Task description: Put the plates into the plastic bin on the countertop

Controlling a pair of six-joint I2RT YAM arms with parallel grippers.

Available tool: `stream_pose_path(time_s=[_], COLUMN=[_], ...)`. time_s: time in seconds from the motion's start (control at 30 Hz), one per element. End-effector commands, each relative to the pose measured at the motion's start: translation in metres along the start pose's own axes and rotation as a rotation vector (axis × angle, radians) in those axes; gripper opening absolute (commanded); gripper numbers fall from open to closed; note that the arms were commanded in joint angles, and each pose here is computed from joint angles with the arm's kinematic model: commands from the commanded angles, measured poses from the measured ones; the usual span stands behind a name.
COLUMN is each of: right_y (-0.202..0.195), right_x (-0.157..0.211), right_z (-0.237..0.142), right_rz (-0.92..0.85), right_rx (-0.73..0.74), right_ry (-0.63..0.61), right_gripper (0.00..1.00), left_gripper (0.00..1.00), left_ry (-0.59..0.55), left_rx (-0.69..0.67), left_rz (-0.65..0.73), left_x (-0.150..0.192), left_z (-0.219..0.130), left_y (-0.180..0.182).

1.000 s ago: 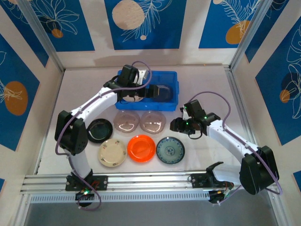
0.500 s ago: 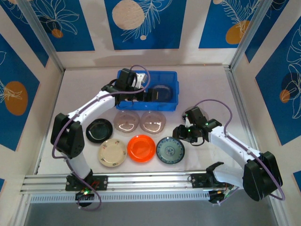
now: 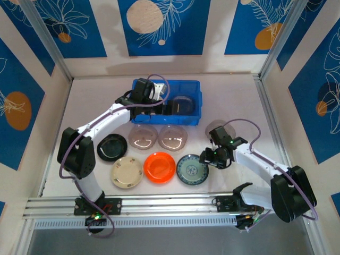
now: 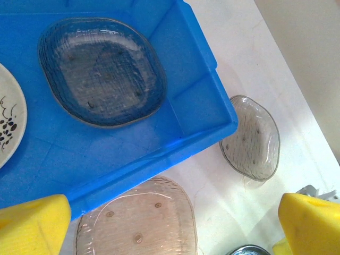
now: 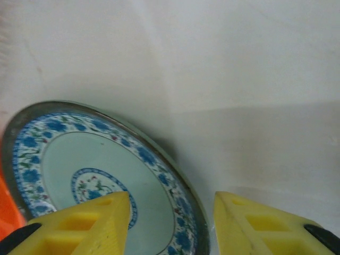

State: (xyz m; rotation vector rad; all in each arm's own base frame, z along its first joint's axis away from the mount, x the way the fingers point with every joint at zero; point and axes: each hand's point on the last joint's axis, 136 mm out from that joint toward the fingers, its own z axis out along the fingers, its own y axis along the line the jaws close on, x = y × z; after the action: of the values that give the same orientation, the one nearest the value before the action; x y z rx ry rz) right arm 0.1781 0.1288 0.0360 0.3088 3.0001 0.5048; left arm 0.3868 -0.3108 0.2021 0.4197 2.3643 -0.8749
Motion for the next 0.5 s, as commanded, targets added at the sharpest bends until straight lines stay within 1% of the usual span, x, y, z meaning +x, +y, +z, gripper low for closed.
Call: stream_pose_path(time_s=[0.0,0.27,0.47], right_y=[0.000,-0.001,-0.001], right_x=[0.007,0.016,0.018], right_z=[0.005,0.014,0.015], right_rz=[0.035,0.044,0.037], right_rx=[-0.023,-0.028,-0.002], right_ry=[0.032,0.087,0.115], right_gripper=[0.47,0.45,0.39], left_gripper=[1.00,0.99,0.99], left_ry=[-0.019,0.001,0.001], left_rx=[0.036,0.038,0.039], left_rz=[0.010,-0.005,-0.013], left_x=[-0.004,0.001,0.001], left_z=[-0.007,0.001,0.005], left_y=[-0.012,-0.009,-0.008])
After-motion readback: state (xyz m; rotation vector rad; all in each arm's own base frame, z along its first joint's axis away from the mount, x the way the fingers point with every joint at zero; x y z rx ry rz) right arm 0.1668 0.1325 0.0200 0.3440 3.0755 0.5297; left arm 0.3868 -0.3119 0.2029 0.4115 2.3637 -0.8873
